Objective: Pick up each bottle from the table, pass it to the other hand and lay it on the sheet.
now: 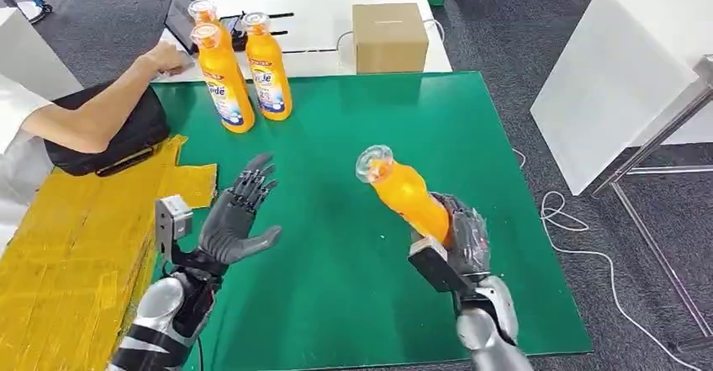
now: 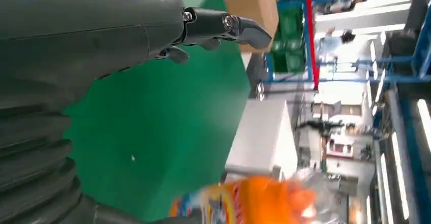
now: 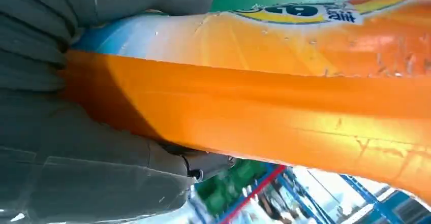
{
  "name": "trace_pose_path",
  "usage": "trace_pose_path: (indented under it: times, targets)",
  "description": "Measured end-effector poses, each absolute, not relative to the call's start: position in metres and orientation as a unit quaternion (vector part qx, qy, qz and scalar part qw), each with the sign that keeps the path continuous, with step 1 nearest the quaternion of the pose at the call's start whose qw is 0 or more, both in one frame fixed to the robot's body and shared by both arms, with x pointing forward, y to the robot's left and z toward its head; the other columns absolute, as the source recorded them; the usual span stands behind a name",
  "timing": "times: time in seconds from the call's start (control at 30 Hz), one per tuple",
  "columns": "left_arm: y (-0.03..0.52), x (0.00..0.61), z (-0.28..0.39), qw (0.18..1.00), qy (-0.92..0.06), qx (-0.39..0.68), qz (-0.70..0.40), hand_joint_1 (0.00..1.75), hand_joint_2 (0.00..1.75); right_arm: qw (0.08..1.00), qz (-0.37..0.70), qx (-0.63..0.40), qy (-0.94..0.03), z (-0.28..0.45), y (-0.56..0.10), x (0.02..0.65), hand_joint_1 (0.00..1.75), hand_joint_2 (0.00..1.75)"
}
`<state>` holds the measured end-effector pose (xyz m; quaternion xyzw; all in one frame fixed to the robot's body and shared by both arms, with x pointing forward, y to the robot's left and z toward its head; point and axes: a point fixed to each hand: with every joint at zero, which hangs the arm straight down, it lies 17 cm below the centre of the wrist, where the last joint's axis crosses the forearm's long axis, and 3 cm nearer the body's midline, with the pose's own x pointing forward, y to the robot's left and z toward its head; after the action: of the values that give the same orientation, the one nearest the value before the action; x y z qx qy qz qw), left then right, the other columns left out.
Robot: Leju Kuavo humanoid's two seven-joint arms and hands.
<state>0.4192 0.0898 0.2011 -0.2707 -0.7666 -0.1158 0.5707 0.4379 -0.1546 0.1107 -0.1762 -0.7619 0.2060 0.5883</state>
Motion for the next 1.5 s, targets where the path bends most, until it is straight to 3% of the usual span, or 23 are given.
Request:
trace_pose_path:
  times: [0.43, 0.87, 1.5]
  targets:
    - [0.051, 0.422, 0.204, 0.570, -0.748, -0.307, -0.144, 0.00, 1.75, 0.611, 0.161, -0.046, -0.774, 0.124, -0.062, 0.444, 1.75, 1.75]
    - [0.044, 0.433, 0.208, 0.575, -0.742, -0.315, -0.140, 0.00, 1.75, 0.586, 0.220, 0.022, -0.780, 0.127, 0.021, 0.415, 1.75, 1.75]
    - [0.048, 0.437, 0.199, 0.585, -0.734, -0.324, -0.119, 0.02, 1.75, 0.567, 0.270, 0.026, -0.777, 0.124, 0.051, 0.403, 1.75, 1.75]
